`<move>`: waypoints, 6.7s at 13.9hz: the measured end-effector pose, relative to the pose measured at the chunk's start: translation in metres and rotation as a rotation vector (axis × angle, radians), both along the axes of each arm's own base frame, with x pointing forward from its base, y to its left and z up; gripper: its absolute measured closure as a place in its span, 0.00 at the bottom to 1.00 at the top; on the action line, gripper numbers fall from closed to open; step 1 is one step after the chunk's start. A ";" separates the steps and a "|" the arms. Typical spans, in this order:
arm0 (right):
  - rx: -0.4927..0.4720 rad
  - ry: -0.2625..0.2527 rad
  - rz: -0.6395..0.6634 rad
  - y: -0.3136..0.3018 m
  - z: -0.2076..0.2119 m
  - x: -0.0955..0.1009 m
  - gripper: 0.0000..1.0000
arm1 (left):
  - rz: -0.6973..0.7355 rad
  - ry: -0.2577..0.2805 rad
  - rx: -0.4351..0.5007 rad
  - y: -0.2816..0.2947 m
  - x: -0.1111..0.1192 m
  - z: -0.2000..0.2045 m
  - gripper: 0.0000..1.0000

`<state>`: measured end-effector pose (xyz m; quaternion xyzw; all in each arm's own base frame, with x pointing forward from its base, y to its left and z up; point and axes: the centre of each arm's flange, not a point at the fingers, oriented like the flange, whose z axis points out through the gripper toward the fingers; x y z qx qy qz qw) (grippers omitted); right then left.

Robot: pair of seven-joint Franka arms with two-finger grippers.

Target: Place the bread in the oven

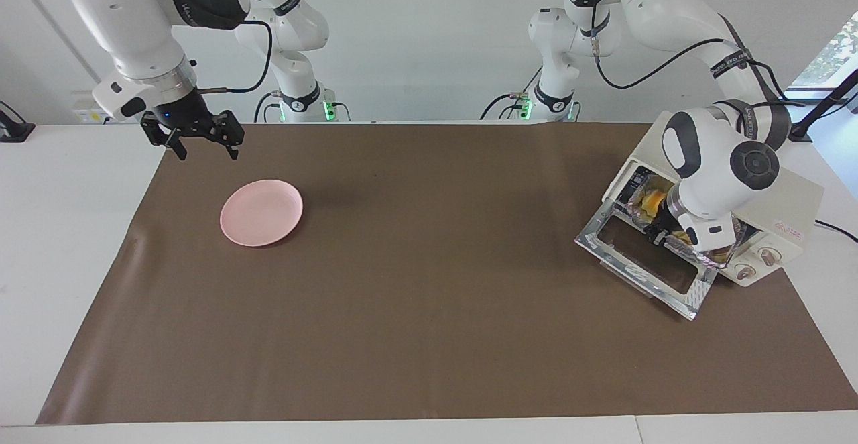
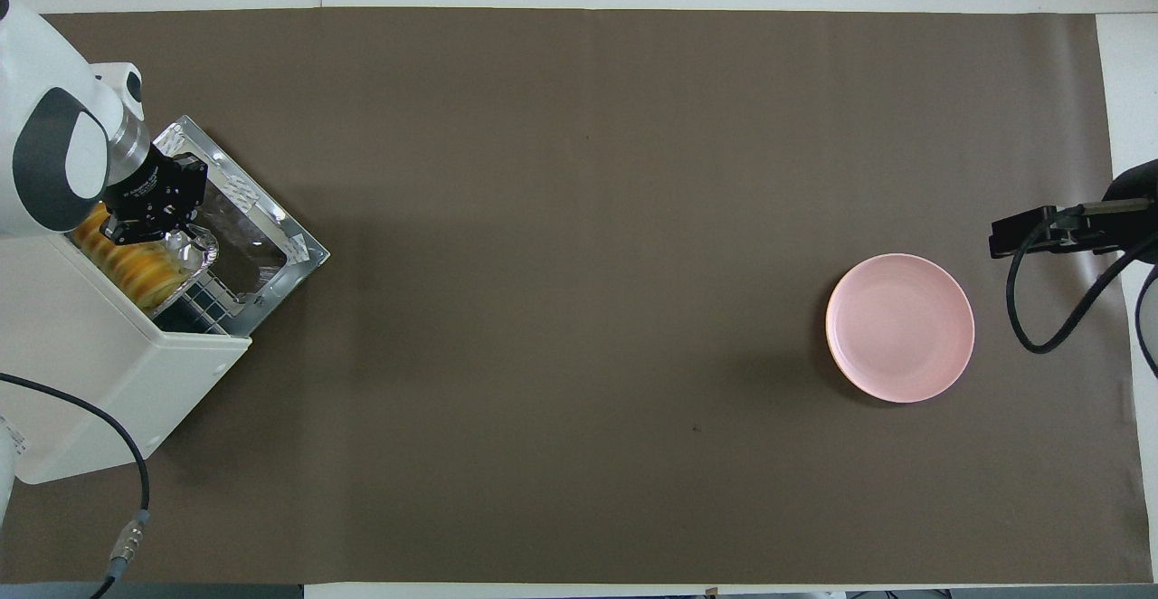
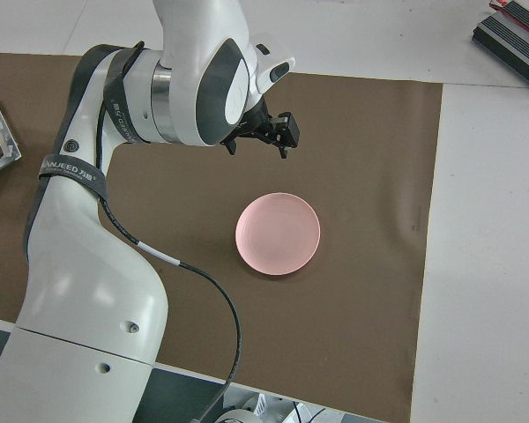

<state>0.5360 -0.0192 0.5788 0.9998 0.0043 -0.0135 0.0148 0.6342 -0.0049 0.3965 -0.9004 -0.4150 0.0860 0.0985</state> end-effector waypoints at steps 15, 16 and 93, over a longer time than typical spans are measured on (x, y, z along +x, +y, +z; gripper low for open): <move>0.000 0.000 0.000 0.000 0.000 0.000 0.00 | 0.000 0.038 0.034 0.010 -0.015 -0.012 0.98; 0.000 0.000 0.000 0.000 0.000 0.000 0.00 | 0.000 0.034 0.035 0.010 -0.015 -0.013 0.98; 0.000 0.000 0.000 0.000 0.000 0.000 0.00 | -0.923 -0.160 -0.241 -0.046 -0.095 0.218 0.00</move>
